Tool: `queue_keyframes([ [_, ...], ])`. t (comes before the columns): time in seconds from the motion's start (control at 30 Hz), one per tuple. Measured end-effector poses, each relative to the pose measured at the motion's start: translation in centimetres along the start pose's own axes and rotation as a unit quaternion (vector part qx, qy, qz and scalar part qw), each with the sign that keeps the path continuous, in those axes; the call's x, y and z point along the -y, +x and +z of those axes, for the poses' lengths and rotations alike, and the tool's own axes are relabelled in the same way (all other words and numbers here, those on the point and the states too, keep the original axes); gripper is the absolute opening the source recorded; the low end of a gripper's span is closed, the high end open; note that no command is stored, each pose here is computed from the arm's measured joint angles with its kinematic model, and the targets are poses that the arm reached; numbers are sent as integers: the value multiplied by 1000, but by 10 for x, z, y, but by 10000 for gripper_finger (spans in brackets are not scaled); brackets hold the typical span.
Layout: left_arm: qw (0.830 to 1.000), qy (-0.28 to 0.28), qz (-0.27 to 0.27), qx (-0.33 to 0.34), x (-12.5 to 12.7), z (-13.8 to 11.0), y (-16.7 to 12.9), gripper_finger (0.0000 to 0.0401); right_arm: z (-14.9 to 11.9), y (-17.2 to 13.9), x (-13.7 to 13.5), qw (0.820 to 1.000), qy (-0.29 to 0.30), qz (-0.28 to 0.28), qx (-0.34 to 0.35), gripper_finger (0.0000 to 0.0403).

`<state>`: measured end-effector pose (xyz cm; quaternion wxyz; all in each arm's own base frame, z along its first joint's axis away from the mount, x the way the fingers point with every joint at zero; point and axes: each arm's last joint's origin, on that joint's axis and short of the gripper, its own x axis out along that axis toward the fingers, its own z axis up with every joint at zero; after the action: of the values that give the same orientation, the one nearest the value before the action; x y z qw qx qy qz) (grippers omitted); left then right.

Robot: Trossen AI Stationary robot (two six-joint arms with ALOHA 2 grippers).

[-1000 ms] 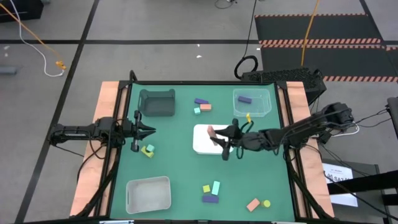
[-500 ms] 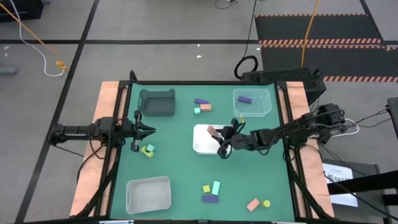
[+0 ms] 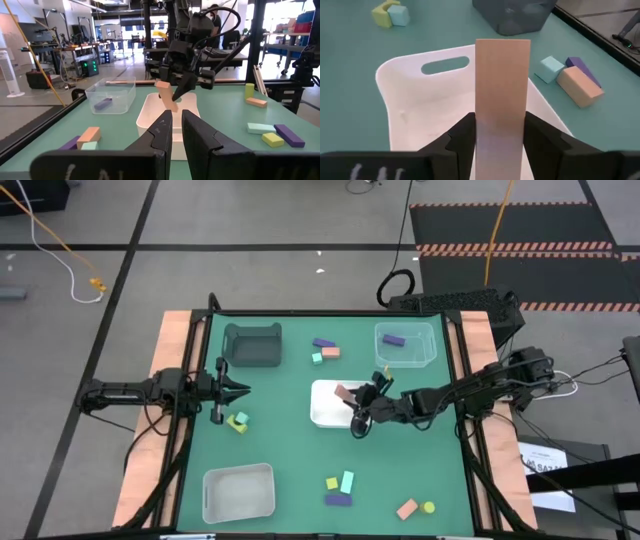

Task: Sort & place blocks by color
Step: Put the middle right orange block into the white bin, then put the bottom right green block into the black bin

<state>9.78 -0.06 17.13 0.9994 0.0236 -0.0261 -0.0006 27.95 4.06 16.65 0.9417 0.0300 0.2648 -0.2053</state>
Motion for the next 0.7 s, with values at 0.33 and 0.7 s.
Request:
queue_keyframes([
  [0.33,1000,0,0,0,0,0,0,47,2,-2,0,1000,2,24,-2,190],
  [0.7,1000,0,0,0,0,0,0,47,46,-64,-4,953,192,227,63,182],
])
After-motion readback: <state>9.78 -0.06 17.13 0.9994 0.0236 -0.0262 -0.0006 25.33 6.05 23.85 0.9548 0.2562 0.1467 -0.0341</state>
